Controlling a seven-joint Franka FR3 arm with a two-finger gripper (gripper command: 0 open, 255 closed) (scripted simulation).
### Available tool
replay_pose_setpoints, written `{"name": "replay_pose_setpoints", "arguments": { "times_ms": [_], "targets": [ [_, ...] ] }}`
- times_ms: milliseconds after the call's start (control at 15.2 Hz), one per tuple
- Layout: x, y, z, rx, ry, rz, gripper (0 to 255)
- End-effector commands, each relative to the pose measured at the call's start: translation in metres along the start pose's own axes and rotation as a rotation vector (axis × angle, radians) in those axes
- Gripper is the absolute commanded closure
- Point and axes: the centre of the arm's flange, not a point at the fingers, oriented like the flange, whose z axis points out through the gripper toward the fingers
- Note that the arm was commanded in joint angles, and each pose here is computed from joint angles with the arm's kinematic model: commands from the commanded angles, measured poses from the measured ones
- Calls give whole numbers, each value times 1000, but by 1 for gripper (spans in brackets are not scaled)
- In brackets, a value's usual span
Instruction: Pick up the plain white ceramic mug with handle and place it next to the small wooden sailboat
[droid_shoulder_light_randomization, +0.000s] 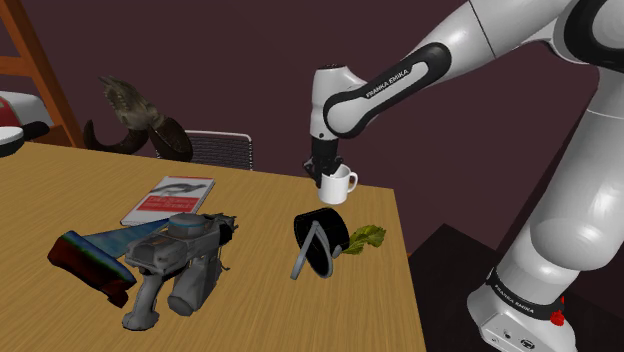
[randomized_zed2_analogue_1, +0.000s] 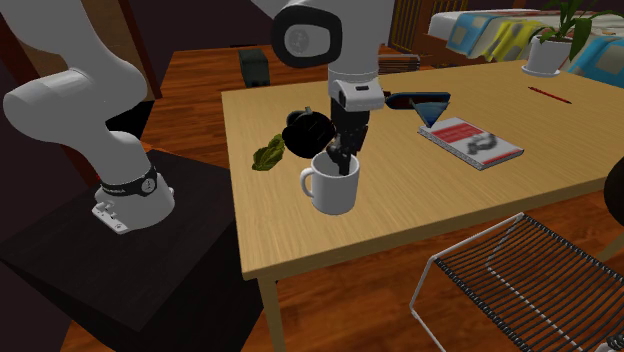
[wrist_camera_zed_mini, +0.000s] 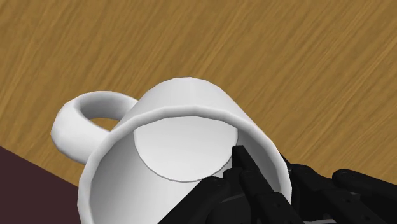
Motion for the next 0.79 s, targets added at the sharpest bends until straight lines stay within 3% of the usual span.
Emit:
{"name": "replay_pose_setpoints", "arguments": {
  "times_ms": [0, 726],
  "targets": [
    [0, 1, -10, 0, 0, 0, 255],
    [2, 1, -69, 0, 0, 0, 255]
  ]
}}
